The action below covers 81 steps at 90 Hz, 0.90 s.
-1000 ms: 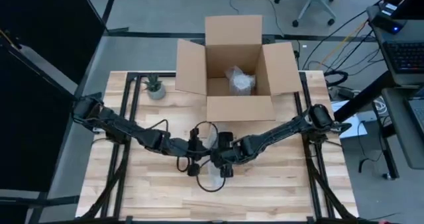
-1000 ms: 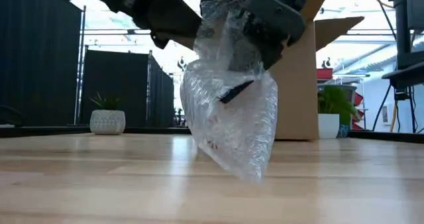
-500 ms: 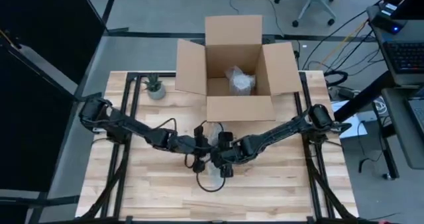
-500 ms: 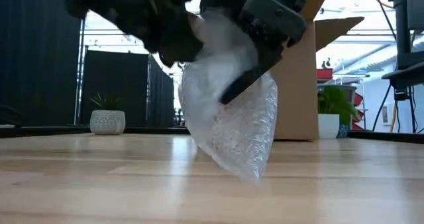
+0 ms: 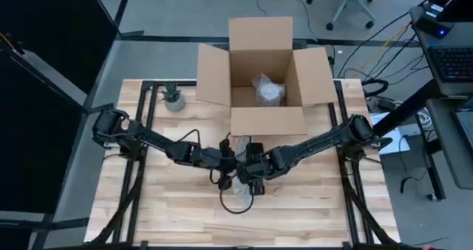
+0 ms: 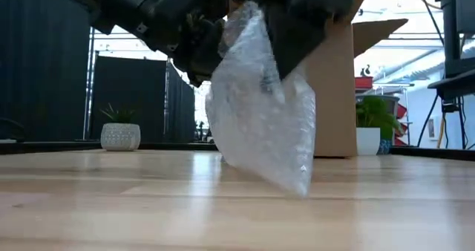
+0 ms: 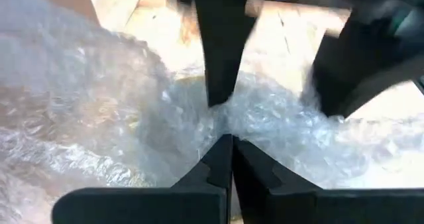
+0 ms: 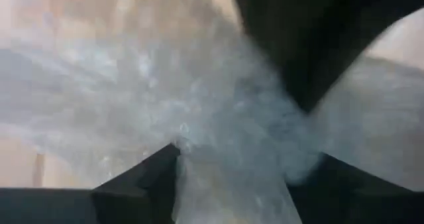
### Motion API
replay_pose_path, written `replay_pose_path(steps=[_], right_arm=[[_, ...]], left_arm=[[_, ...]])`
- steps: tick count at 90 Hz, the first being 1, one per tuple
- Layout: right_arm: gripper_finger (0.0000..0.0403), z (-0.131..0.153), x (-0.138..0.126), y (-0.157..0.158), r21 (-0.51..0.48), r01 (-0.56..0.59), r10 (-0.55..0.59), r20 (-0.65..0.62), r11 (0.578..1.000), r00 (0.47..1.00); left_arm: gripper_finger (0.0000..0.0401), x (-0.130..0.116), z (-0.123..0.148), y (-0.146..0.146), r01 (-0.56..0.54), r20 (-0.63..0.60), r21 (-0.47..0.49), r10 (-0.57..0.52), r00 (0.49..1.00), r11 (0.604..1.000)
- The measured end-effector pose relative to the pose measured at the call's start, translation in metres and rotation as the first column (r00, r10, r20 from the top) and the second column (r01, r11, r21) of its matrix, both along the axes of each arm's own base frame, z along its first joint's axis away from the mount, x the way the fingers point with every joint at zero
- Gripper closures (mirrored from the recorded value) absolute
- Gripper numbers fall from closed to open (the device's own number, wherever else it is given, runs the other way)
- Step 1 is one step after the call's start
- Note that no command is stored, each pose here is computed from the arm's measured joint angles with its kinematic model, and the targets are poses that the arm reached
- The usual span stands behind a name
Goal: Wrap mug
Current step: Wrap the orange patterned mug with bubble wrap
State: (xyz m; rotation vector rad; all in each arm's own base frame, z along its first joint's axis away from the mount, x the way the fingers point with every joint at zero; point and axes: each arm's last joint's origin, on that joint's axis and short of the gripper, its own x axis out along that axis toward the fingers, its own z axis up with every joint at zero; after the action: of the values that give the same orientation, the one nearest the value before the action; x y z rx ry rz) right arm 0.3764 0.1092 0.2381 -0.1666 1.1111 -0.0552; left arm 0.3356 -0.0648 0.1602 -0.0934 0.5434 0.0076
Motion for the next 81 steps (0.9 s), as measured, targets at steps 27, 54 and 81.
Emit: replay_pose_path(steps=[27, 54, 81], right_arm=[[0.0188, 0.039, -0.009, 0.017, 0.019, -0.024, 0.023, 0.042, 1.000, 0.999], [0.0188, 0.043, -0.008, 0.053, 0.002, -0.098, 0.096, 0.177, 0.995, 0.979], [0.0188, -0.001, 0.011, 0.032, -0.086, -0.053, 0.054, 0.011, 0.995, 0.998]], left_arm=[[0.0401, 0.000, -0.001, 0.000, 0.000, -0.001, 0.002, 0.000, 1.000, 1.000], [0.0401, 0.000, -0.001, 0.000, -0.001, -0.001, 0.001, 0.001, 1.000, 1.000], [0.0401, 0.000, -0.001, 0.000, -0.001, -0.001, 0.000, 0.001, 1.000, 1.000]])
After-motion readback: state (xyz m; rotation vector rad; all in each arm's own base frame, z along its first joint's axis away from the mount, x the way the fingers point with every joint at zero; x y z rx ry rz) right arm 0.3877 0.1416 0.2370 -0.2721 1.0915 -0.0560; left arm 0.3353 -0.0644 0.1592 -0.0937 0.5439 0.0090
